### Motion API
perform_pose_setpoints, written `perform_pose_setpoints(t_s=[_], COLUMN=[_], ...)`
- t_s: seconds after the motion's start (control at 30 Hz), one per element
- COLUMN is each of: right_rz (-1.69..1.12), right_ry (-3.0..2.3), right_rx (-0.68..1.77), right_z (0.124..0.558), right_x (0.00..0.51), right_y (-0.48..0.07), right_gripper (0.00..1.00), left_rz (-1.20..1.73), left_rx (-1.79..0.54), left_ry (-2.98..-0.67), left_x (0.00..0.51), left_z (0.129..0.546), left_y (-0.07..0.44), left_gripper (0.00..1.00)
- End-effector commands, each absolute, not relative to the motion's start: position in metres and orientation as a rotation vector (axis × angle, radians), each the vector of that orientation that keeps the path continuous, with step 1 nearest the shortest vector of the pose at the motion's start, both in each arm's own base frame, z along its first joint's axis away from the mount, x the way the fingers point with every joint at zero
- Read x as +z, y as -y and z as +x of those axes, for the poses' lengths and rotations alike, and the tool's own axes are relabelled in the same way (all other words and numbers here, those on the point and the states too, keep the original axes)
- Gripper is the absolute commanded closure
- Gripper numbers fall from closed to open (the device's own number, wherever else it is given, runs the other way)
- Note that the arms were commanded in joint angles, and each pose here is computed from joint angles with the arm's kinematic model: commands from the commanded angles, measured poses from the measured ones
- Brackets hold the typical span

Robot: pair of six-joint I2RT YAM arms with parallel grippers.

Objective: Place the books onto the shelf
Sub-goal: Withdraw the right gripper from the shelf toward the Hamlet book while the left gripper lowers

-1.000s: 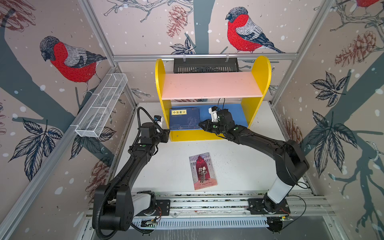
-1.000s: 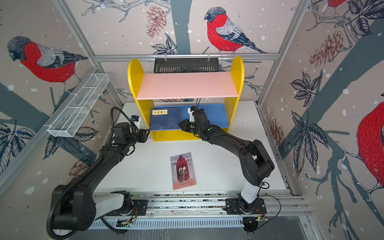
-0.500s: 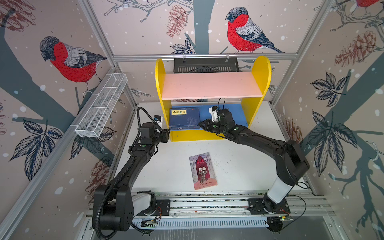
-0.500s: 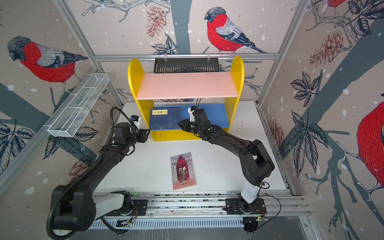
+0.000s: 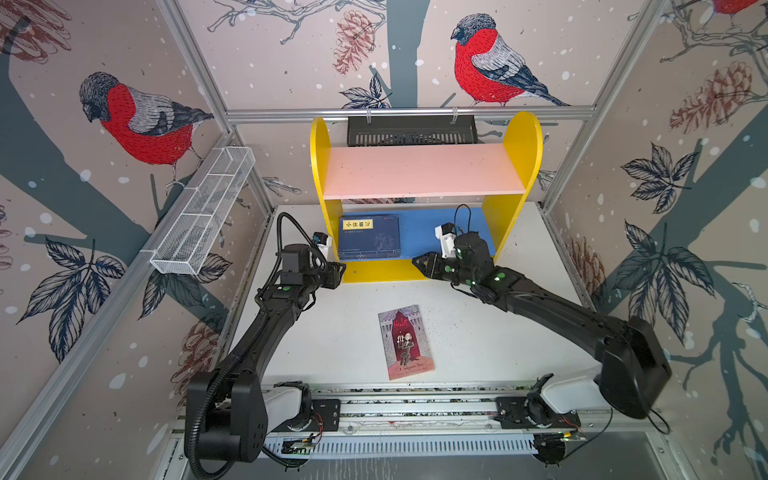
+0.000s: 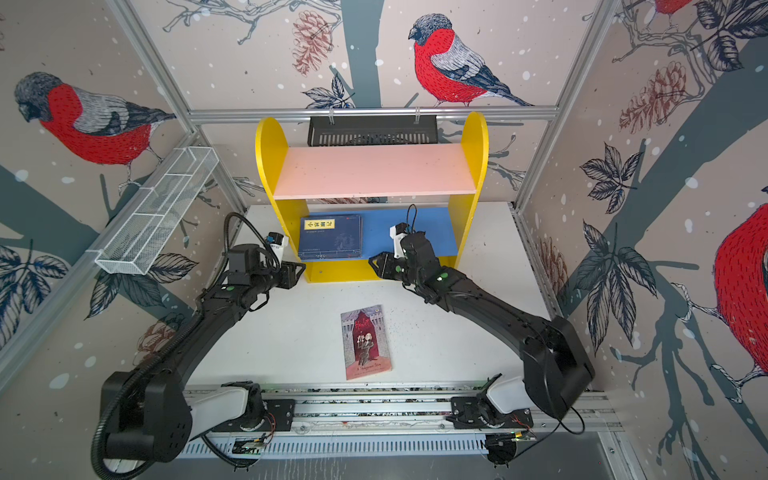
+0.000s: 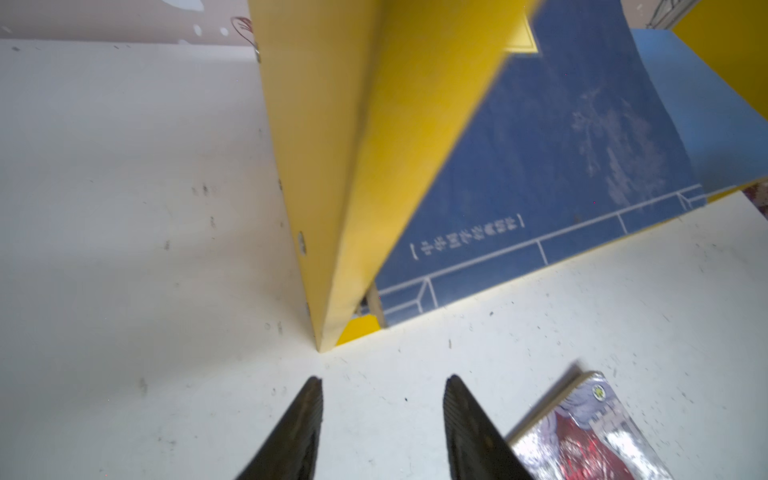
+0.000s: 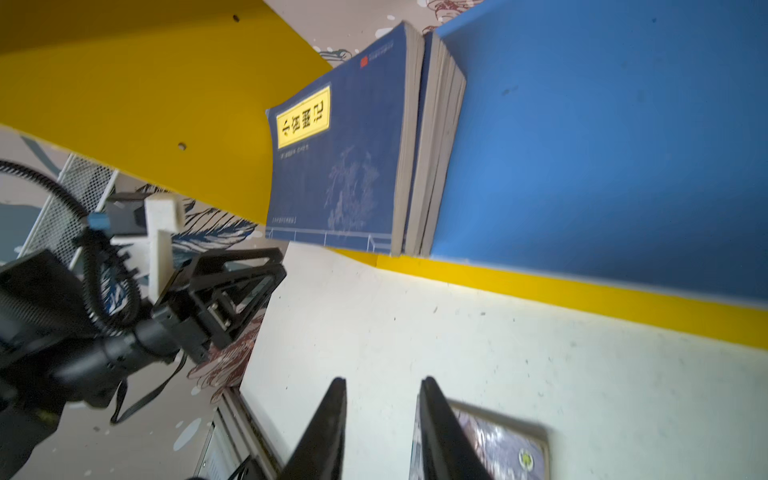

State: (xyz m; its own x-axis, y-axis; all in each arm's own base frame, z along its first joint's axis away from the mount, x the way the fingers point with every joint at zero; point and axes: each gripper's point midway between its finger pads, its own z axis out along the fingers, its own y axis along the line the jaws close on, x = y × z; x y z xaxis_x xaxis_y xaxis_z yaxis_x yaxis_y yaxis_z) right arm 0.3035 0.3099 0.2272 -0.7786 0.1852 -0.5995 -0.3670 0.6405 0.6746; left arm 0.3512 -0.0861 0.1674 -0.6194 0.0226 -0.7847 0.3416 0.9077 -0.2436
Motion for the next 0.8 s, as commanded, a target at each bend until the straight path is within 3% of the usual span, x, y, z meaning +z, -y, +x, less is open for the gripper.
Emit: perform_pose_setpoints(t_s=[0.0,0.17,0.37,0.53,0.63,0.77], right_rz=[-0.146,-0.140,-0.035,-0.010,-0.006,-0.021], right_ry=[-2.247,-2.313,-2.426,-2.459,-2.486,-2.554], right_rx=[1.041,1.069,1.058,1.104,1.117,1.094], right_z=[0.280,0.234,0.197,0.179,0.175,0.173], right_x=[0.215,0.192,0.149,0.136,0.125,0.110], right_y=[-0.292,-0.279,-0.254,-0.246,-0.246,-0.248], right_gripper=[0.64,0.61,0.54,0.45,0.44,0.43], left_rz=[0.333,0.352,0.353,0.272,0.114,-0.041], left_rx=[-0.603,-0.719,-1.046,-1.207,-1.389,-1.447], left_ry=[-2.247,-2.278,-2.264,-2.203,-2.255,-2.334], left_x=[0.160,0.163,0.173,0.184,0.172,0.148], left_z=[0.333,0.319,0.288,0.276,0.267,0.257], left_y=[0.101,0.112,0.140,0.151,0.158,0.157], left_gripper=[0.50,0.50,0.49,0.35,0.34,0.30])
